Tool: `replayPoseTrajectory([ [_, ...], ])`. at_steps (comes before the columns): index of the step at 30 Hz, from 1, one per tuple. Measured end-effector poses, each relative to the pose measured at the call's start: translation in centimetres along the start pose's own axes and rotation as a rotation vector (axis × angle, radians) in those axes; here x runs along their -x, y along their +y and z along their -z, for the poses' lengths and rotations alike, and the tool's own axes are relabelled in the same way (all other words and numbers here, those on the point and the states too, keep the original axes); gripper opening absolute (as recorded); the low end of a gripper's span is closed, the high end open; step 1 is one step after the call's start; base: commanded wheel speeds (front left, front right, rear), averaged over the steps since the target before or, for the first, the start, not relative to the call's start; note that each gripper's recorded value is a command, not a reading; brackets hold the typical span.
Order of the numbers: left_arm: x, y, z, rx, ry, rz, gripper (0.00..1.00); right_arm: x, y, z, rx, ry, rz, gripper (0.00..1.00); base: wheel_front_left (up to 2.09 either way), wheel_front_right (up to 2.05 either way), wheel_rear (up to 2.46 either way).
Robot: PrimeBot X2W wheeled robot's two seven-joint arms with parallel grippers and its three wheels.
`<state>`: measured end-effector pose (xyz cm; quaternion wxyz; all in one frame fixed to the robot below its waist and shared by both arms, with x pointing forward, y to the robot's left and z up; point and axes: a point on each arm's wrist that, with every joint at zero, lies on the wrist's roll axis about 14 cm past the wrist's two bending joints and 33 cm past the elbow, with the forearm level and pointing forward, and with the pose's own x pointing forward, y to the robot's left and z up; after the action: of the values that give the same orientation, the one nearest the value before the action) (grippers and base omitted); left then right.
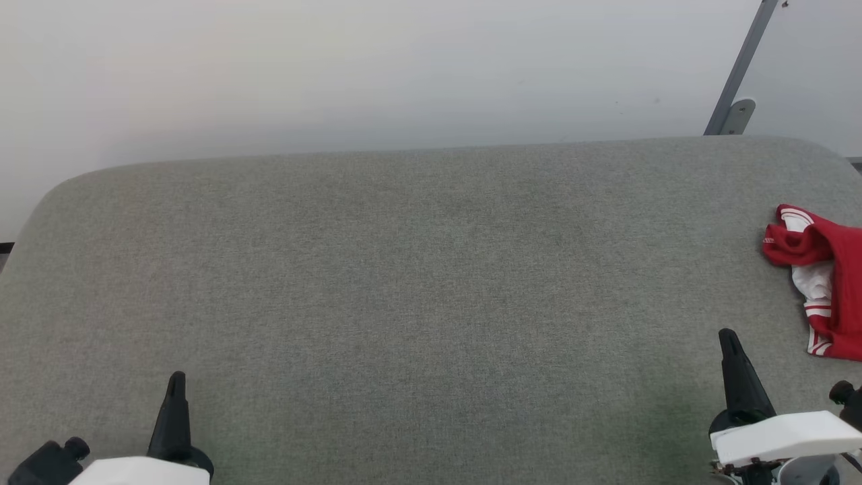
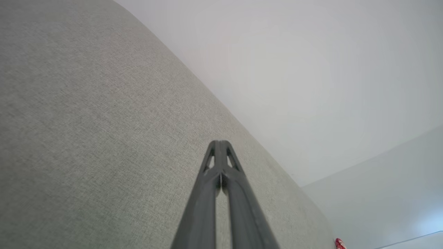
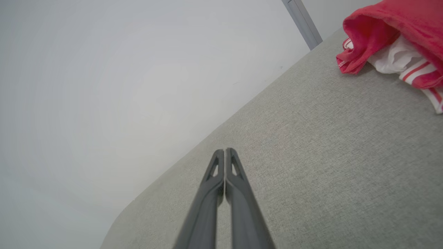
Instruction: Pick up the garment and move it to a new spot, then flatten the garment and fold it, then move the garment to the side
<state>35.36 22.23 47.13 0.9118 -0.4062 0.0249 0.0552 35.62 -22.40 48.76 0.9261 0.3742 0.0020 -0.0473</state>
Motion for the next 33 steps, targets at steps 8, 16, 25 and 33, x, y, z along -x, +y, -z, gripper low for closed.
replayPoseTrajectory([
  [8,-0.4,-0.4,0.1,0.1,0.005,0.002,0.0,-0.5,0.4,-0.1,-0.1,0.003,-0.003,0.0,0.0,0.0,0.0],
  [16,-0.7,-0.7,0.1,0.184,0.011,0.005,0.0,-0.8,0.5,0.1,-0.193,0.013,-0.002,0.0,0.0,0.0,0.0],
  [25,-1.1,-1.2,0.1,0.269,0.018,0.014,0.0,-1.0,0.7,0.2,-0.292,0.022,0.0,0.0,0.0,0.0,0.0],
  [33,-1.5,-1.7,0.0,0.342,0.02,0.026,0.0,-1.4,1.0,0.2,-0.373,0.025,-0.005,0.0,0.0,0.0,0.0],
])
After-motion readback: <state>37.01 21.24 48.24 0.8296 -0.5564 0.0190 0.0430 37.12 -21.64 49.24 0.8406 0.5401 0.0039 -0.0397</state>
